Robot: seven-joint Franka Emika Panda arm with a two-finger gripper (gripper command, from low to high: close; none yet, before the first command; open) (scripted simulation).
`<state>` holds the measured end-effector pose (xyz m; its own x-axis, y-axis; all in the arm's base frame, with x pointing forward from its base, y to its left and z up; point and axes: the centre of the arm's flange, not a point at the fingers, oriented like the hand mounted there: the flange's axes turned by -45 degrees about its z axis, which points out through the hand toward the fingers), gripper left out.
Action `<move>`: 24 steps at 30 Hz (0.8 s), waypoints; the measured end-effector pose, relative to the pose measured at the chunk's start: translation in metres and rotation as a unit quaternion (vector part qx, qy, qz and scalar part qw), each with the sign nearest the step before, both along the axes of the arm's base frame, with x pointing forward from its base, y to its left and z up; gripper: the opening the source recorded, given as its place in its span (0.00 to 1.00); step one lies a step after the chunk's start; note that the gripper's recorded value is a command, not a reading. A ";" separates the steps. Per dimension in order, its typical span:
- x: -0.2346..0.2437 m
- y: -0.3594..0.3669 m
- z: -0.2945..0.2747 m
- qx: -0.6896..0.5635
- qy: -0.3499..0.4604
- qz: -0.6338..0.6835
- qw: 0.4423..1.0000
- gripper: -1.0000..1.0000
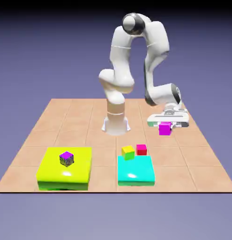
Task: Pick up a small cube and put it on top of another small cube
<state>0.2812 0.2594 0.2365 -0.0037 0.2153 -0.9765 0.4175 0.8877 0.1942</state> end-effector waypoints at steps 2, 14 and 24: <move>0.002 -0.007 0.002 0.005 0.007 -0.019 1.000 0.00; 0.007 -0.052 -0.010 0.013 0.073 -0.133 0.988 0.00; -0.002 -0.088 -0.038 -0.014 0.139 -0.213 0.967 0.00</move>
